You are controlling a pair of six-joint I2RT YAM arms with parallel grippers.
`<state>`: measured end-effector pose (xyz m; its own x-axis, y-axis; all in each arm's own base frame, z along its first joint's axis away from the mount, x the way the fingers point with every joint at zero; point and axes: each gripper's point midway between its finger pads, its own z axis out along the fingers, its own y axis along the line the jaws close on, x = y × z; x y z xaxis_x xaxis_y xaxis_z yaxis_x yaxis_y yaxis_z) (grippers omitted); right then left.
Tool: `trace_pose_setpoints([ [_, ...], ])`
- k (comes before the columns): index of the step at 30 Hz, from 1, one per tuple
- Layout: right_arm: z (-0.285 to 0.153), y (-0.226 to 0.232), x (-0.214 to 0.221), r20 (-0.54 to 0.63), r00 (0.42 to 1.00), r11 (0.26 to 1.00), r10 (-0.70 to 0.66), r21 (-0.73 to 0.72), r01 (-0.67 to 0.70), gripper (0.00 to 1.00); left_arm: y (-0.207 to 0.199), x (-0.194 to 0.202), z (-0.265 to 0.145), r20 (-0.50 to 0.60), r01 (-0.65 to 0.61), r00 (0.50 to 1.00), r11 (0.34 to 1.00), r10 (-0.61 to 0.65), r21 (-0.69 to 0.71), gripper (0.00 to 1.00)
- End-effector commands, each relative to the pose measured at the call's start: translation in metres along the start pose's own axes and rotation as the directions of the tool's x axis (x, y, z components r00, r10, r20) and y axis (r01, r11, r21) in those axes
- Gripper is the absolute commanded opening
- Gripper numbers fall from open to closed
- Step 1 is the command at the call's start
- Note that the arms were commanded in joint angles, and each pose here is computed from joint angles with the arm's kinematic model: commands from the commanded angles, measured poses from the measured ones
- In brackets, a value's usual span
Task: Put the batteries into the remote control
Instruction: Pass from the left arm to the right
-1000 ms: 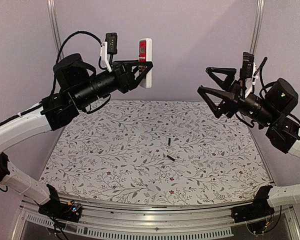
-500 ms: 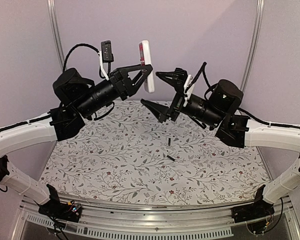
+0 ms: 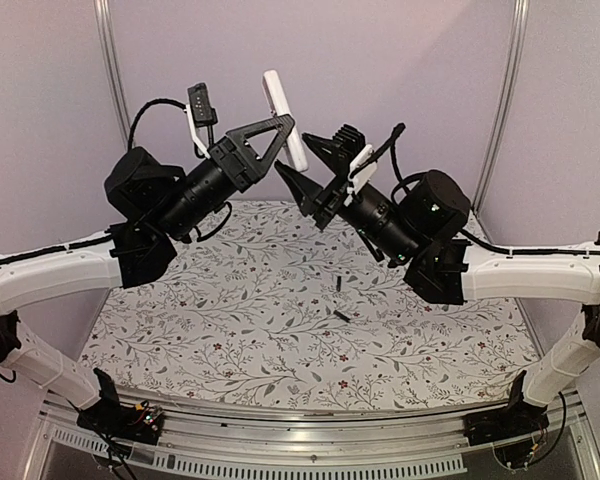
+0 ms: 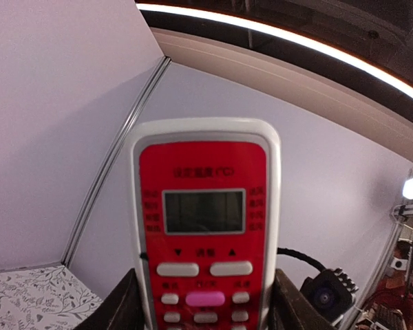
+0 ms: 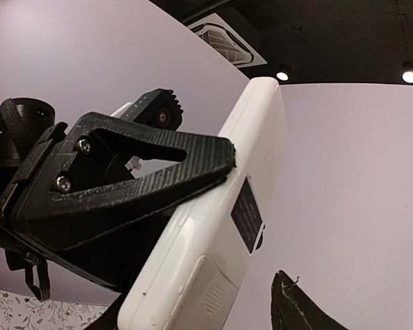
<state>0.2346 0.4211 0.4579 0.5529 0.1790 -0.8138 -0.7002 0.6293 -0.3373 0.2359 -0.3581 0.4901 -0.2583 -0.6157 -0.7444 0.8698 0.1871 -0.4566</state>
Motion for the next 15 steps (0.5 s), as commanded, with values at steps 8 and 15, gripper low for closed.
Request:
trace_pose_setpoints([
  [8, -0.001, -0.021, -0.017, 0.038, 0.999, 0.991, 0.001, 0.131, -0.006, 0.36, 0.013, 0.013, -0.004, 0.005, 0.033, 0.999, 0.998, -0.033, -0.047, 0.18],
  [15, -0.003, -0.025, -0.017, 0.027, 1.000, 0.988, -0.008, 0.155, 0.004, 0.18, 0.026, 0.020, -0.009, -0.007, 0.029, 1.000, 0.994, -0.030, -0.109, 0.18],
])
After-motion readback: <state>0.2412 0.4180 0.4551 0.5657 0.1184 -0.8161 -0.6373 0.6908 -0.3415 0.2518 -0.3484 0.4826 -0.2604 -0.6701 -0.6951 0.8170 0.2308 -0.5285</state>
